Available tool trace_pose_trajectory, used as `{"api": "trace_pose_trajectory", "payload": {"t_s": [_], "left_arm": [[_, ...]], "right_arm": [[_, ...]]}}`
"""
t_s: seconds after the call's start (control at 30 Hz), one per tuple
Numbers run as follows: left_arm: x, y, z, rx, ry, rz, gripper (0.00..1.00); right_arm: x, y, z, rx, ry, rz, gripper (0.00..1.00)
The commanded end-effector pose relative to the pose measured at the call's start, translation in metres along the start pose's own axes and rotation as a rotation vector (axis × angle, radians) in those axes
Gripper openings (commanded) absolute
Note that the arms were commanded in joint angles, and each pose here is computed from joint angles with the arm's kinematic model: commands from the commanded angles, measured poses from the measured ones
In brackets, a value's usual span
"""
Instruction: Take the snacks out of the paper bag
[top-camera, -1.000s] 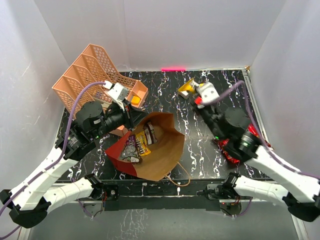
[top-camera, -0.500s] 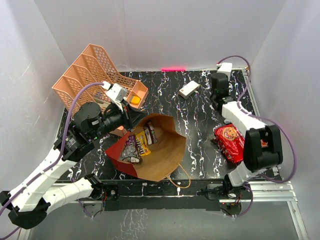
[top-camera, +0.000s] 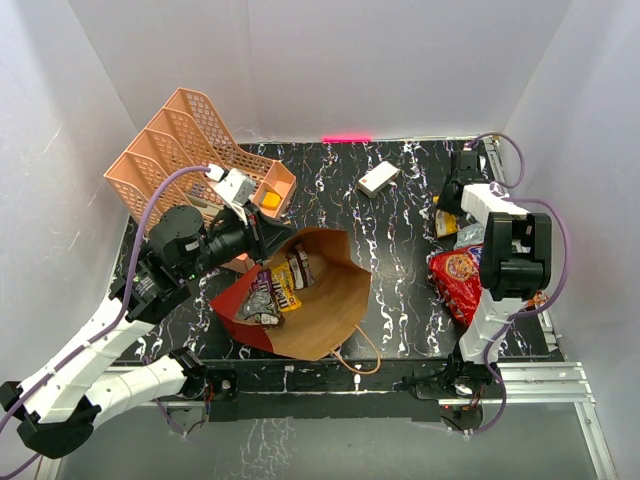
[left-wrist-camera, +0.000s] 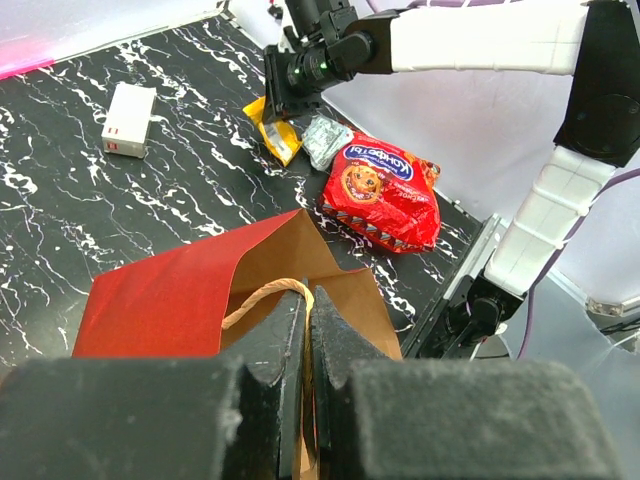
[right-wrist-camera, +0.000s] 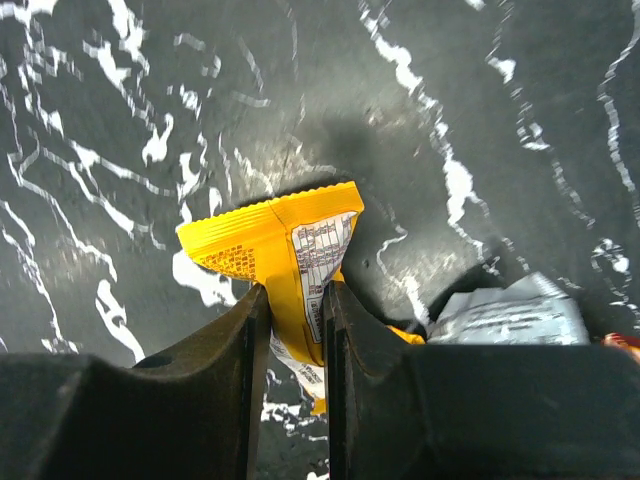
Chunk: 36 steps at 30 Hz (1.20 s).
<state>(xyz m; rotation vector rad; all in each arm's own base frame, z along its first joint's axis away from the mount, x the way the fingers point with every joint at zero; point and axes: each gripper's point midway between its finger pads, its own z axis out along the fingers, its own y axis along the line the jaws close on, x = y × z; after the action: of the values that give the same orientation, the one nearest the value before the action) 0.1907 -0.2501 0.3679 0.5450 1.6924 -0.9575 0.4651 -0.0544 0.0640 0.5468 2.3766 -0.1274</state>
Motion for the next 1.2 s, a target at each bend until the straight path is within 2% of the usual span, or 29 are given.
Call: {"api": "trace_pose_trajectory", "payload": {"t_s": [0.0,0.13,0.33,0.5,0.67,0.77,0.9,0.97,1.07,1.17], "left_arm": [[-0.012,-0.011,-0.005,0.046,-0.049,0.008,0.0],[-0.011,-0.012,-0.004,0.053,-0.047,0.01,0.0],[-0.014,-0.019,-0.004,0.101,-0.059,0.033,0.0],[-0.008,-0.03,-0.003,0.175,-0.032,0.076,0.0],[0.003,-0.043,0.003,0.271,-0.008,0.058,0.0],[0.007,-0.05,0.005,0.324,-0.004,0.048,0.0],[0.007,-0.048,0.002,0.309,-0.009,0.064,0.0],[0.005,-0.045,0.0,0.291,-0.009,0.079,0.0],[0.006,-0.042,-0.002,0.269,0.001,0.091,0.0],[0.006,-0.043,-0.002,0.278,0.001,0.092,0.0]], "right_arm": [[0.014,0.009,-0.007,-0.074,0.026,-0.066,0.19],[0.017,-0.002,-0.009,-0.029,0.012,-0.094,0.27],[-0.001,0.008,-0.032,-0.09,-0.048,-0.065,0.49],[-0.016,0.024,-0.071,-0.217,-0.142,-0.027,0.69],[-0.038,0.047,-0.132,-0.42,-0.332,-0.082,0.72],[-0.033,0.078,-0.178,-0.612,-0.459,-0.223,0.72],[0.009,0.141,-0.252,-0.85,-0.627,-0.558,0.75],[0.041,0.161,-0.29,-0.983,-0.732,-0.81,0.75],[0.067,0.162,-0.334,-1.056,-0.886,-0.946,0.83],[0.079,0.153,-0.372,-1.146,-0.985,-1.025,0.84]]}}
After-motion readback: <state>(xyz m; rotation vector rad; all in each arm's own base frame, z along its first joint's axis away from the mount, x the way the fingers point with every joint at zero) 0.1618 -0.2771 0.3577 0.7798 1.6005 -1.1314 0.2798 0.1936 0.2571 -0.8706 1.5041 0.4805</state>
